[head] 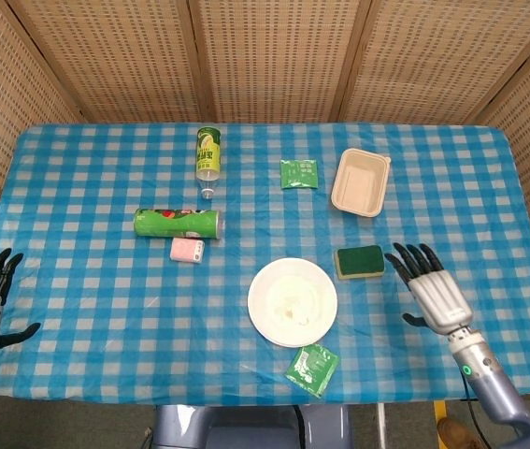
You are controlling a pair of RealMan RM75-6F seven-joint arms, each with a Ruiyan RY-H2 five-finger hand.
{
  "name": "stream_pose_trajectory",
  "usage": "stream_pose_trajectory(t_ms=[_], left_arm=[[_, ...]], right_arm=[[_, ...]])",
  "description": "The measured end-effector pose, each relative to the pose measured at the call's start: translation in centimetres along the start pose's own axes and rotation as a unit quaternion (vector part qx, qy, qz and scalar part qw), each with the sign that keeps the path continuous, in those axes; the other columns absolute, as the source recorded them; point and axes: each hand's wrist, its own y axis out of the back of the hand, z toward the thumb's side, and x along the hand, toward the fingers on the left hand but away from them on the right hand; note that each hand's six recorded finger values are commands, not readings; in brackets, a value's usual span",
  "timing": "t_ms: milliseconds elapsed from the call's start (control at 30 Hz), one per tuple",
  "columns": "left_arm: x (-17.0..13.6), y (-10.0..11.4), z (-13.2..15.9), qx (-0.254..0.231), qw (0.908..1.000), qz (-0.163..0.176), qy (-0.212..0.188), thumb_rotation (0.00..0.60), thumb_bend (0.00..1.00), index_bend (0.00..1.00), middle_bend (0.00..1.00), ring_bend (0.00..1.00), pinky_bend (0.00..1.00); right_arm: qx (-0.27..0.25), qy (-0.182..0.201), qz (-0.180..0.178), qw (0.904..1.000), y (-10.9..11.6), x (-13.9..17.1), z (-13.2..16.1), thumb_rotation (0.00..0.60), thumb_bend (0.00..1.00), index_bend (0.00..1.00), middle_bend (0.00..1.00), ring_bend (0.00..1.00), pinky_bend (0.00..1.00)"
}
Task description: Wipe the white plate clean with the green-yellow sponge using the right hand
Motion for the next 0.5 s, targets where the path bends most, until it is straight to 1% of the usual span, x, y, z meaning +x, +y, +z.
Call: stream_pose_trajectory(t_ms=[133,200,267,367,500], left_arm=[[0.6,-0.2,-0.4,0.001,0.9999,-0.005,0.010,0.600,0.00,0.00,0.00,0.00,0.00],[0.8,-0.2,-0.6,0.002,0.9999,-0.004,0.014,0.600,0.00,0.00,0.00,0.00,0.00],[0.9,-0.2,-0.8,0.002,0.9998,-0.005,0.018,0.600,0.00,0.00,0.00,0.00,0.00],[1.2,-0.3,-1.1,0.000,0.9997,-0.008,0.024,0.600,0.00,0.00,0.00,0.00,0.00],[1.5,-0.5,-1.5,0.001,0.9995,-0.013,0.030,0.600,0.00,0.00,0.00,0.00,0.00]], right_arm=[[0.007,0.049,0.026,0.9985,0.3,-4.6,2.6,0.600,0.01,0.17,0.17,0.11,0.19],[0.004,0.062,0.036,0.9974,0.1,-6.8,3.6,0.600,0.05,0.19,0.20,0.15,0.28],[0.004,0.066,0.042,0.9970,0.0,-8.3,4.1,0.600,0.08,0.21,0.22,0.16,0.32],[0.004,0.062,0.053,0.9967,-0.9,-10.3,4.4,0.600,0.11,0.22,0.22,0.17,0.32],[0.012,0.060,0.070,0.9957,-2.3,-12.5,5.1,0.600,0.12,0.22,0.22,0.17,0.32]])
